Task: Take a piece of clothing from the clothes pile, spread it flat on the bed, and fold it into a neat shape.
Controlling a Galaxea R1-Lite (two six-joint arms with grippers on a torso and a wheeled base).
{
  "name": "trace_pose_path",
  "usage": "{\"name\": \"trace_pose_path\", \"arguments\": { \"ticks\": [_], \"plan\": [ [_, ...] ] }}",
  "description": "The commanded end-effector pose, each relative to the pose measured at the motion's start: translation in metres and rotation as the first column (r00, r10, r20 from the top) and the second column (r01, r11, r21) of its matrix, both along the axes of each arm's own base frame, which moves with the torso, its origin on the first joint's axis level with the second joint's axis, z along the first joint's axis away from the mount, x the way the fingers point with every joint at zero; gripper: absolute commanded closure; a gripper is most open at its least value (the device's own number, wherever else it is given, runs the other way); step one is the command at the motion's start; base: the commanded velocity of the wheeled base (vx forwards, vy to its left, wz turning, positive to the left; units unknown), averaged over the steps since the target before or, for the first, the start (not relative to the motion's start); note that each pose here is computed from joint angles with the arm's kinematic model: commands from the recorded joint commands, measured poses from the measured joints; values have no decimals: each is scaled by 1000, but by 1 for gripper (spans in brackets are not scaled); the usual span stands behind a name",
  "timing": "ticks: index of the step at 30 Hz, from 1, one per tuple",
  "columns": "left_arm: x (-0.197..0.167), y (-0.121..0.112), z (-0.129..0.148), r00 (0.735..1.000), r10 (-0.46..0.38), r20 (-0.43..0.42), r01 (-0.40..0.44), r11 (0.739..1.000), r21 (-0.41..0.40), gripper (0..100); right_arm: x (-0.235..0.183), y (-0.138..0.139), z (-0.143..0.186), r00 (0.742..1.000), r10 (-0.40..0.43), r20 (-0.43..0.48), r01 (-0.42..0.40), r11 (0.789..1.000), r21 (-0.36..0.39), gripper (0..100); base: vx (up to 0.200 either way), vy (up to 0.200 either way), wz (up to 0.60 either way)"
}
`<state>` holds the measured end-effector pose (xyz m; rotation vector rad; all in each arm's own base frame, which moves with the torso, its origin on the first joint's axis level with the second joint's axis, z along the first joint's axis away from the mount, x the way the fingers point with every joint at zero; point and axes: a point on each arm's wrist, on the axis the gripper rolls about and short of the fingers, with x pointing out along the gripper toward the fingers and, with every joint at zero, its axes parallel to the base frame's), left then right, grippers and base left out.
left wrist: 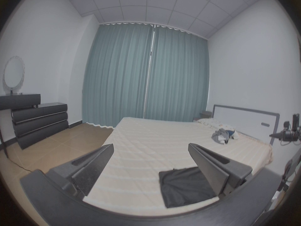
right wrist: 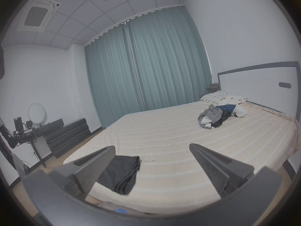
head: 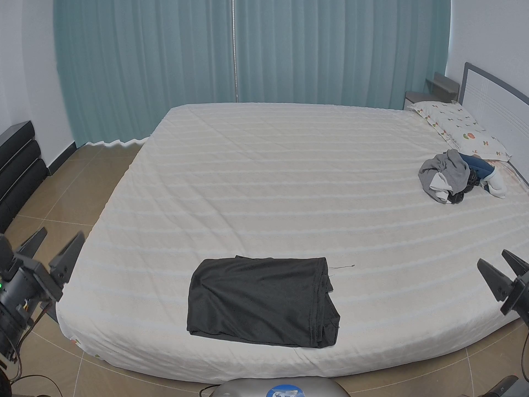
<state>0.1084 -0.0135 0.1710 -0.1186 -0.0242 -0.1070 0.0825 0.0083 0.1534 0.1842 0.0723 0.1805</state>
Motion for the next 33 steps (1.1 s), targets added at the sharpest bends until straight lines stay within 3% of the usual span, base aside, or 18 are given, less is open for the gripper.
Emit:
{"name": "trace_pose_path", "arguments": {
  "ticks": [1, 4, 7, 8, 12, 22, 24, 29, 33],
  "plan": [
    [-126, 18, -26, 993, 65, 95, -81, 981, 179, 0, -110, -8, -13, 994, 28, 104, -15, 992, -125, 0, 0, 0, 0],
    [-142, 19, -28, 991, 103, 89, -119, 974, 194, 0, -117, -9, -25, 995, 30, 95, -12, 983, -181, 0, 0, 0, 0],
    [-143, 19, -29, 990, 114, 87, -129, 973, 194, 0, -116, -9, -25, 995, 20, 94, -2, 982, -190, 0, 0, 0, 0],
    [-146, 18, -30, 981, 172, 94, -187, 964, 188, 0, -117, -8, -25, 994, -6, 106, 26, 980, -196, 0, 0, 0, 0],
    [-151, 15, -33, 966, 227, 128, -248, 951, 186, 0, -120, -7, -30, 993, -44, 114, 67, 976, -208, 0, 0, 0, 0],
    [-150, 15, -44, 974, 179, 136, -204, 958, 203, 0, -121, -6, -47, 988, -96, 120, 125, 955, -269, 0, 0, 0, 0],
    [-147, 15, -49, 976, 172, 138, -197, 959, 204, 0, -119, -6, -48, 984, -89, 153, 132, 947, -293, 0, 0, 0, 0],
    [-134, 13, -66, 959, 99, 264, -155, 967, 203, 0, -107, -6, -59, 953, -80, 294, 177, 931, -320, 0, 0, 0, 0],
    [-135, 13, -64, 955, 92, 281, -147, 973, 180, 0, -107, -6, -58, 949, -75, 307, 179, 927, -329, 0, 0, 0, 0]
  ]
}}
